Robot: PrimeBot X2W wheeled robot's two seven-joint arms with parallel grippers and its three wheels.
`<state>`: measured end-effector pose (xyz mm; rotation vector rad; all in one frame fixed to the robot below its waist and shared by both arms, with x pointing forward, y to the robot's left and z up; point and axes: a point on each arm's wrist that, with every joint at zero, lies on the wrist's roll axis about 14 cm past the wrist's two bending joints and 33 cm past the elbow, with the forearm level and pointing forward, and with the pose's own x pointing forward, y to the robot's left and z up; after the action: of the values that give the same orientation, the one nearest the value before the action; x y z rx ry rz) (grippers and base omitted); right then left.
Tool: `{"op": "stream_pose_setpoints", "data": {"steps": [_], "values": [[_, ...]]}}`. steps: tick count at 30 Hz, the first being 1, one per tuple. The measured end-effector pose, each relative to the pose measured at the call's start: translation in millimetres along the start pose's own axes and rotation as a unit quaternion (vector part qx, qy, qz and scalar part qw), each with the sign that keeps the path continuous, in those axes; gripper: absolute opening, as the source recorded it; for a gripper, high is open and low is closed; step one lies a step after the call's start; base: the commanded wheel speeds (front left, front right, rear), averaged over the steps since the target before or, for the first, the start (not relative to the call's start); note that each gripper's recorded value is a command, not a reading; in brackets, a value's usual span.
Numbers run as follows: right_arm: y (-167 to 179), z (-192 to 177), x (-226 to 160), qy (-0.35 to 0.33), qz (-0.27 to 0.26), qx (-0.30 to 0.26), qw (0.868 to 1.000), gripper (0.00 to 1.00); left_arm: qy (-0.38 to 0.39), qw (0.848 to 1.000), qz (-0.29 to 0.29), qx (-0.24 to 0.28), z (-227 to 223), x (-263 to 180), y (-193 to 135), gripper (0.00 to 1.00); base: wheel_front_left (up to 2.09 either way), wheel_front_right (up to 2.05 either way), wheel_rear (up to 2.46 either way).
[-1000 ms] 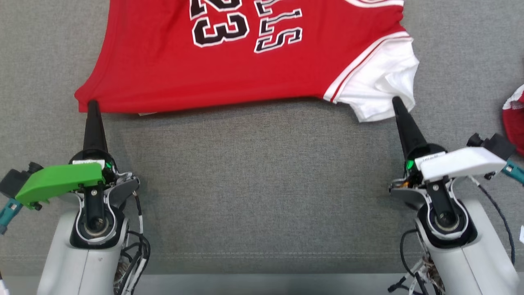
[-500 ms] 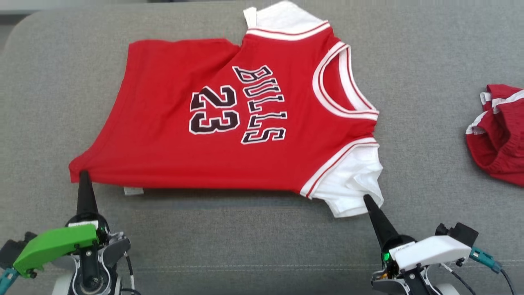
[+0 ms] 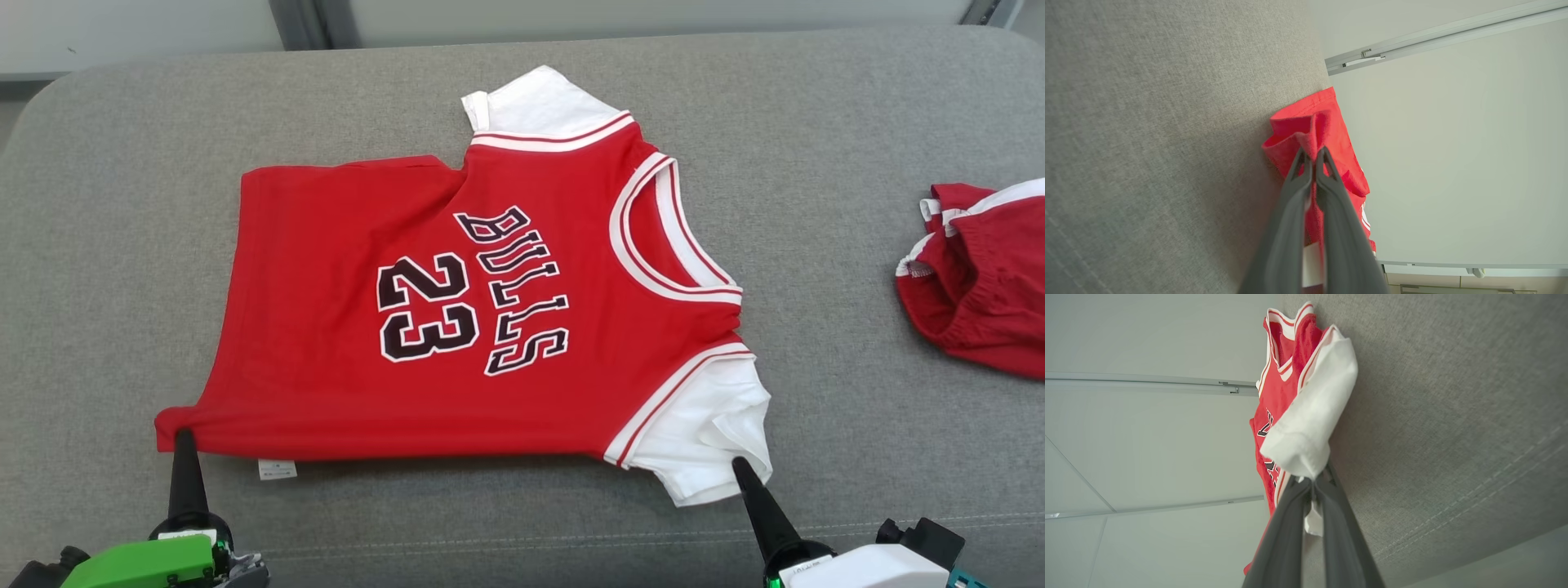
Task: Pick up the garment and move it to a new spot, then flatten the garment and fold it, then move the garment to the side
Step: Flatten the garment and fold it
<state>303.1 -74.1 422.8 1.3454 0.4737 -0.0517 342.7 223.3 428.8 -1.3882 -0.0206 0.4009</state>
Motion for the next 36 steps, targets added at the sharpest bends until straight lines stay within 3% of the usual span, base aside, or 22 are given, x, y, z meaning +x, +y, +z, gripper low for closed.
{"op": "stream_pose_setpoints", "data": {"steps": [13,26,36], "values": [[-13,-1,-12,-0.003,-0.031,0.005,0.999,0.0,0.013,1.0,0.011,-0.003,-6,-10,7,0.0,0.0,0.0,0.0],[25,6,18,0.002,0.025,-0.019,0.999,0.0,0.05,0.999,-0.014,-0.013,-34,-3,-15,0.0,0.0,0.0,0.0],[48,19,51,0.019,0.058,-0.074,0.995,0.0,0.088,0.995,-0.05,0.005,-58,26,-55,0.0,0.0,0.0,0.0]]}}
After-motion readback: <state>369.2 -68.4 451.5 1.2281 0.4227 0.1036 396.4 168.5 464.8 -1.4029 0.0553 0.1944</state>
